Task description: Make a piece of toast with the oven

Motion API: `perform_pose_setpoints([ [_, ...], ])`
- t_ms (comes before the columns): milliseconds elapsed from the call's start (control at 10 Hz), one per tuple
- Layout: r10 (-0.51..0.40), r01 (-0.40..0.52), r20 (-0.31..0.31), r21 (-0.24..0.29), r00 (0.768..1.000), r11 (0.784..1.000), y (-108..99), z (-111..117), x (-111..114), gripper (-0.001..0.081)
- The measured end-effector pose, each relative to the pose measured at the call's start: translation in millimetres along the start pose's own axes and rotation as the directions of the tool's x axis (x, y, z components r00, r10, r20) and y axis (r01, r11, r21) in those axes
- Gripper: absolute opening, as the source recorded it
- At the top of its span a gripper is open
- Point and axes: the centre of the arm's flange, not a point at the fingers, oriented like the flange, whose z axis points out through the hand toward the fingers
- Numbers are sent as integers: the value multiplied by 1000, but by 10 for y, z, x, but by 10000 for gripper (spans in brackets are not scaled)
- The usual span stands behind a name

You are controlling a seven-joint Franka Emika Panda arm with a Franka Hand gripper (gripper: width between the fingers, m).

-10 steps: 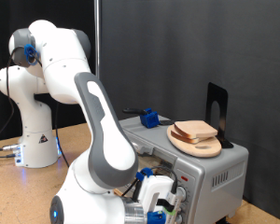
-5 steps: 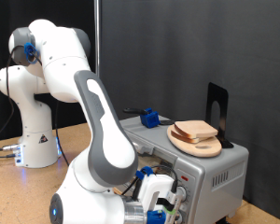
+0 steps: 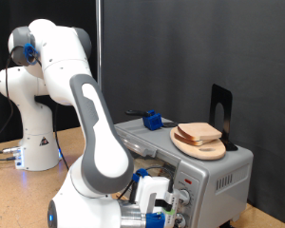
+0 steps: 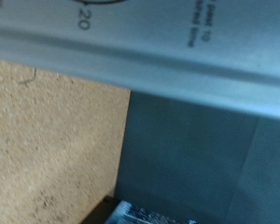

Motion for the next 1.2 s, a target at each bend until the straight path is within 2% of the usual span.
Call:
perform_pose_setpoints([
  [500, -124, 127, -36, 101, 992, 987, 110, 3, -36, 106],
  [1200, -228, 240, -82, 184, 970, 953, 206, 15, -61, 106],
])
